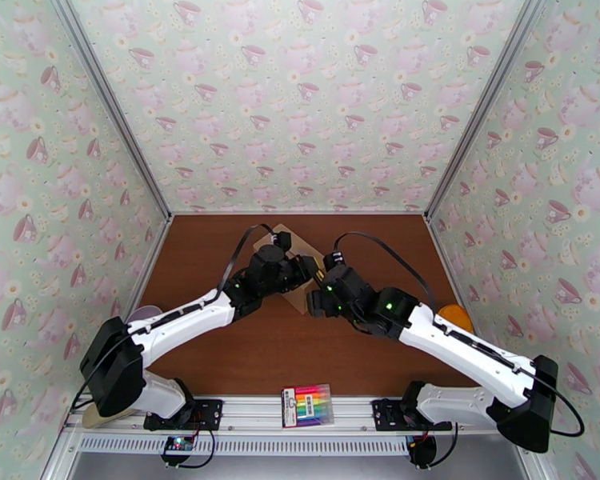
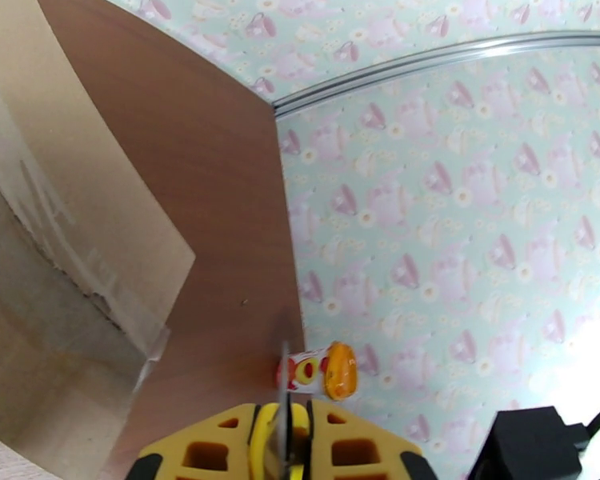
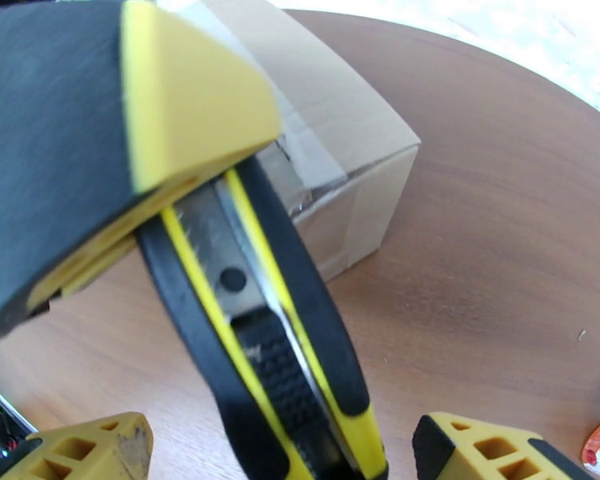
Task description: Unpack the express box
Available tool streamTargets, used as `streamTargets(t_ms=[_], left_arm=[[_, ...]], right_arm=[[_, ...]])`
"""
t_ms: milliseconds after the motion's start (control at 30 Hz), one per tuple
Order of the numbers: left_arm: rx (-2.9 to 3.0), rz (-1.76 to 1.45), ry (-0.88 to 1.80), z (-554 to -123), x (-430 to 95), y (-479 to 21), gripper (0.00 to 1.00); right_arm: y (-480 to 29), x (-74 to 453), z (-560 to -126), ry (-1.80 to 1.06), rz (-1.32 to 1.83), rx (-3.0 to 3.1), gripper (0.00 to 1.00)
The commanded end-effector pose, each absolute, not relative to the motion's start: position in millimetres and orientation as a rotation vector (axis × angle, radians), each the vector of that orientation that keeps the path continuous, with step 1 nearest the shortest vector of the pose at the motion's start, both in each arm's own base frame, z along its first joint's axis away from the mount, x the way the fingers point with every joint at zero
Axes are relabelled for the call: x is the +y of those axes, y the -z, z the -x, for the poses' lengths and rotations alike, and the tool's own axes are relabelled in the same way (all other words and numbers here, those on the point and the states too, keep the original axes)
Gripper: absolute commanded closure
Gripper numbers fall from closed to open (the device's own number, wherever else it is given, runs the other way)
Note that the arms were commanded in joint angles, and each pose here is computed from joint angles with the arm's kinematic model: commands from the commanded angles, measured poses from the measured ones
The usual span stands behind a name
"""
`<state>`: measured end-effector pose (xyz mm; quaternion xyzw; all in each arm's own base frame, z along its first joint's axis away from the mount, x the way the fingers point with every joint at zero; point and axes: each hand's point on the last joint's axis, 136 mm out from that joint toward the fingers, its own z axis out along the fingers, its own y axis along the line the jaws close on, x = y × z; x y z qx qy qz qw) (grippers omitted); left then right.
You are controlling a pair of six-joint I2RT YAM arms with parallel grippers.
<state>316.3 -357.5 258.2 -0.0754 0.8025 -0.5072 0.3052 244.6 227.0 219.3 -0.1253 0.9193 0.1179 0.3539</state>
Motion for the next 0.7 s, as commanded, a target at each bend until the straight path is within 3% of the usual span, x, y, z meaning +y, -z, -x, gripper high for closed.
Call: streamTargets(t_ms=[0,233,500,667], left_arm=[[2.03,0.23,1.421,-314,-354,-287,1.0],[2.034,0.225,1.459,-307,-357,-291,1.0],[2.041,0.229,1.472,-304,-360,-291,1.0],[2.035,0.235,1.488,-305,-363,-291,1.0]], right_arm=[[-232,230,-248,-0.369,0.323,2.339,0.09],[-240,221,-260,-0.392,0.291,2.311,0.1],[-248,229,-269,-0.432,0.311,2.277,0.3],[-246,233,-271,-0.439,0.319,2.284,0.31]])
